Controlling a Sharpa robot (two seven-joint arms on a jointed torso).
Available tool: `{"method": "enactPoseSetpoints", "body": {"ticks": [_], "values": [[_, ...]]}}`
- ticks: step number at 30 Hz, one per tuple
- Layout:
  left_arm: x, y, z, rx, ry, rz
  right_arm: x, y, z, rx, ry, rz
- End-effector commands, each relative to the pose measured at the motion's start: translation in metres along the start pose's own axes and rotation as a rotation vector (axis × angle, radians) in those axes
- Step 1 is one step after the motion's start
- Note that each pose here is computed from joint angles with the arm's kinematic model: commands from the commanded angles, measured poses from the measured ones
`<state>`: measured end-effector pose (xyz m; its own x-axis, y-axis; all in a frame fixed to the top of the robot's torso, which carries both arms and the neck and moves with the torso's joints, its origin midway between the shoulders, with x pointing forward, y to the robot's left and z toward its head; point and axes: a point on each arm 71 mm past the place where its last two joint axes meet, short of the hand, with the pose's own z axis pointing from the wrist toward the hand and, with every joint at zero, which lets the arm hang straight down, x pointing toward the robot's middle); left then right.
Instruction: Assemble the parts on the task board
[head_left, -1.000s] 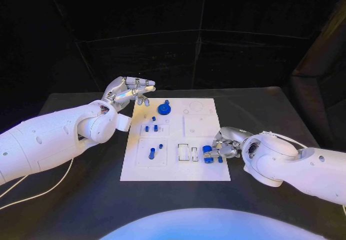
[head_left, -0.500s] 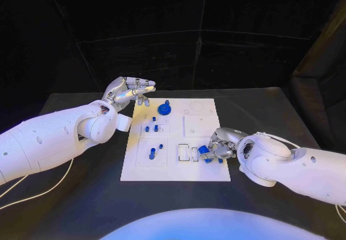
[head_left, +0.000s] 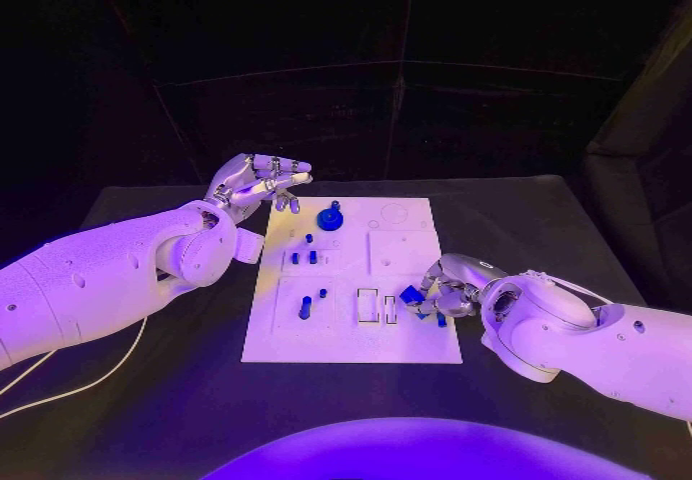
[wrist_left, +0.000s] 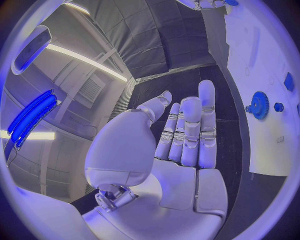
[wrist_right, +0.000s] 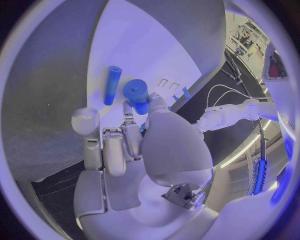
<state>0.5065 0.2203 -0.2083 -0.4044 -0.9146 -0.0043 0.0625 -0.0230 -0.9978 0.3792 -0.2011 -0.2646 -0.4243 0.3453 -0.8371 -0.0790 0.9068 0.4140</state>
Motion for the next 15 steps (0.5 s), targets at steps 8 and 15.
{"method": "enactPoseSetpoints", "body": {"ticks": [8, 15], "values": [[0.0023, -0.0012, 0.0008, 0.005, 0.014, -0.010, -0.002, 0.016, -0.006, -0.051, -0.035, 0.139], [0.0028, -0.0012, 0.0010, 0.004, 0.015, -0.011, 0.009, 0.025, 0.002, -0.034, 0.055, 0.117]]}}
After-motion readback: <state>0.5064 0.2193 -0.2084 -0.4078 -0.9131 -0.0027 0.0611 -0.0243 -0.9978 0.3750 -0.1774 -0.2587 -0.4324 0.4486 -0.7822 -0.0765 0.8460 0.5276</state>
